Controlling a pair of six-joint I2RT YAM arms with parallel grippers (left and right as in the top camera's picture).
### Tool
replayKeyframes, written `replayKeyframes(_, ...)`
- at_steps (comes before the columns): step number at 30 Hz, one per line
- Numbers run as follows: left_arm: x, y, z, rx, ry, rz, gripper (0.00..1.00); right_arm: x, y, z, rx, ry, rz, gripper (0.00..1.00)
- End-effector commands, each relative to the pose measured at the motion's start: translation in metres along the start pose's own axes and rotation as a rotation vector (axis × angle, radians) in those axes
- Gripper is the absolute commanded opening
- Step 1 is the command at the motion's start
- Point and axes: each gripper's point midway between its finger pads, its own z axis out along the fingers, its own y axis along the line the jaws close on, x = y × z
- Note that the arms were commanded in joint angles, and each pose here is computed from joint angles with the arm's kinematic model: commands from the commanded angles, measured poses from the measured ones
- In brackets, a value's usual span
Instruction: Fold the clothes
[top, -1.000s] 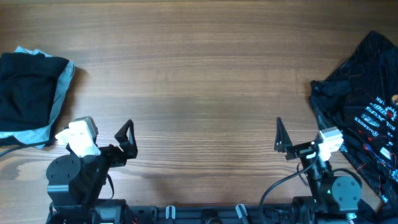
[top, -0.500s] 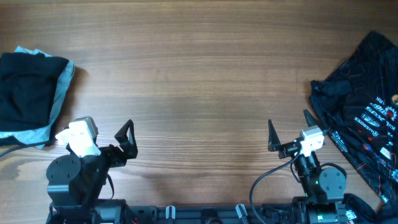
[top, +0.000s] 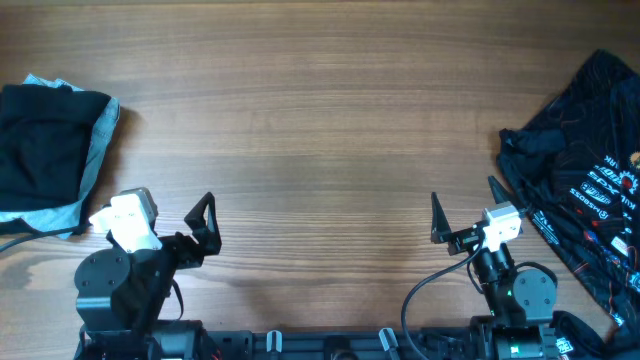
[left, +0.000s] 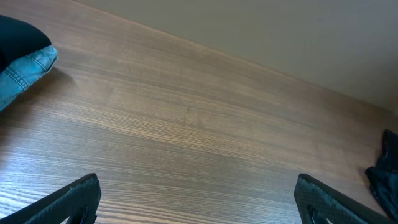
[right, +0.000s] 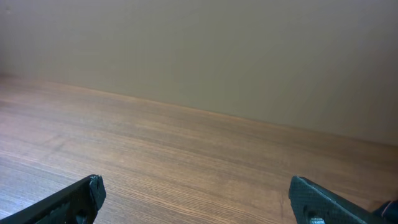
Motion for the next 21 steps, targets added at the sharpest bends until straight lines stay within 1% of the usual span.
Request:
replayKeyframes(1, 0.003, 0.002, -0.002, -0.005, 0.0, -0.004, 1.0, -0.002, 0.003, 0.0, -0.017, -0.01, -0.015, 1.0)
replayKeyframes(5, 0.034, 0.018, -0.005, -0.056, 0.051, -0.003, 1.0, -0.002, 0.004, 0.0, -0.018, -0.01, -0.015, 1.0)
replayKeyframes(8, 0.06, 0.031, 0.019, -0.04, -0.013, 0.003, 1.0, -0.002, 0.003, 0.0, -0.017, -0.01, -0.014, 1.0)
replayKeyframes(10, 0.065, 0.034, 0.031, -0.017, -0.071, -0.001, 1.0, -0.002, 0.004, 0.0, -0.018, -0.01, -0.015, 1.0)
replayKeyframes(14, 0.06, 0.036, 0.054, 0.036, -0.228, 0.019, 1.0, -0.002, 0.003, 0.0, -0.017, -0.01, -0.015, 1.0)
replayKeyframes(16, 0.047, 0.035, 0.06, 0.066, -0.346, 0.031, 1.0, -0.002, 0.003, 0.0, -0.017, -0.01, -0.015, 1.0)
replayKeyframes(17, 0.044, 0.035, 0.06, 0.072, -0.377, 0.034, 1.0, -0.002, 0.003, 0.0, -0.017, -0.01, -0.015, 1.0)
replayKeyframes(19, 0.043, 0.038, 0.06, 0.053, -0.38, 0.033, 1.0, -0.002, 0.004, 0.0, -0.018, -0.01, -0.015, 1.0)
replayKeyframes(21, 0.051, 0.04, 0.063, 0.044, -0.347, 0.029, 1.0, -0.002, 0.004, 0.0, -0.018, -0.01, -0.014, 1.0)
